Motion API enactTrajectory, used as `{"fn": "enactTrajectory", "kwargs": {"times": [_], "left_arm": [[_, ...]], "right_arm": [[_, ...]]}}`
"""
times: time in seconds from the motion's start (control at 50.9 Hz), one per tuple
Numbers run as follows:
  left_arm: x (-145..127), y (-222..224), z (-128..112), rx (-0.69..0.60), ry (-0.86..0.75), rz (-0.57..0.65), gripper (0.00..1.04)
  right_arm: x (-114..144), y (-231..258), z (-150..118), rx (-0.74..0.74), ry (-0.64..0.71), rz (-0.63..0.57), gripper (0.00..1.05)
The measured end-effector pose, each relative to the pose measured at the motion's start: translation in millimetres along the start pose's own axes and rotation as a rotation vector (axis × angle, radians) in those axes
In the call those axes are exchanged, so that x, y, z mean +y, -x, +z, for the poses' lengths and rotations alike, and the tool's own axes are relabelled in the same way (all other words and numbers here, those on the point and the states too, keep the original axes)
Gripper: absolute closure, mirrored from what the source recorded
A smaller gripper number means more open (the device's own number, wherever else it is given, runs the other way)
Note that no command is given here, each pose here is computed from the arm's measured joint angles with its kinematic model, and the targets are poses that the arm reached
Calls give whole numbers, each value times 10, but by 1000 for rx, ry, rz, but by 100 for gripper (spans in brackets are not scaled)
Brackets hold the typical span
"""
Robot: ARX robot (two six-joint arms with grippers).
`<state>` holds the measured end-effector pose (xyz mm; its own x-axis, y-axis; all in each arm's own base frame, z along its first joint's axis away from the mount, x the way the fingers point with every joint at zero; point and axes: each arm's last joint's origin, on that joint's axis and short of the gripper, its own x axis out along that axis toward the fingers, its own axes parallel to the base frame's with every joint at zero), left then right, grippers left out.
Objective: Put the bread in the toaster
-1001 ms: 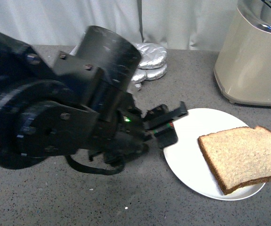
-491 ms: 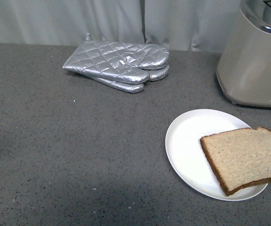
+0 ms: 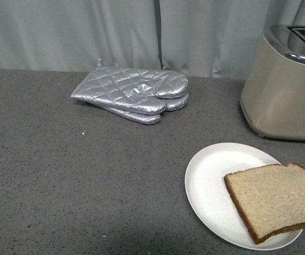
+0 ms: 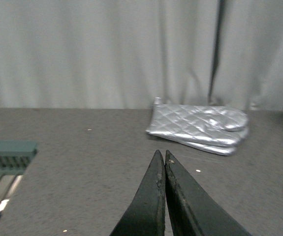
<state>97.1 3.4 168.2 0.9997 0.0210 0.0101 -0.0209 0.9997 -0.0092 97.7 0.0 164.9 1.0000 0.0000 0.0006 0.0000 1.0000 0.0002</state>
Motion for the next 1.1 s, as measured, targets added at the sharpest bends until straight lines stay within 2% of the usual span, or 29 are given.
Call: {"fn": "enactTrajectory", "kwargs": {"times": [0.295, 0.353, 0.412, 0.432, 0.471, 0.491, 0.55, 0.648, 0.766, 1.099], "left_arm": [[-31, 2, 0, -1, -2, -20, 101], [-31, 1, 0, -1, -2, -19, 95], [-31, 1, 0, -1, -2, -19, 83], [-30, 1, 0, -1, -2, -18, 77], [-30, 1, 0, -1, -2, -18, 68], [-31, 2, 0, -1, -2, -20, 64], [-31, 2, 0, -1, -2, -19, 50], [-31, 2, 0, -1, -2, -19, 29], [-31, 2, 0, -1, -2, -19, 6], [-31, 2, 0, -1, -4, -19, 7]], "right_arm": [[0, 0, 0, 0, 0, 1, 9], [0, 0, 0, 0, 0, 1, 9], [4, -2, -6, 41, -14, 24, 9], [19, 1, 8, 142, -51, 72, 9], [39, -19, 14, 328, -128, 99, 9], [41, -38, 5, 376, -152, 96, 9], [-2, -147, -71, 465, -235, -3, 9], [-91, -312, -223, 528, -338, -195, 9], [-23, -362, -491, 617, -346, -242, 9], [172, -443, -815, 665, -411, -287, 9]]}}
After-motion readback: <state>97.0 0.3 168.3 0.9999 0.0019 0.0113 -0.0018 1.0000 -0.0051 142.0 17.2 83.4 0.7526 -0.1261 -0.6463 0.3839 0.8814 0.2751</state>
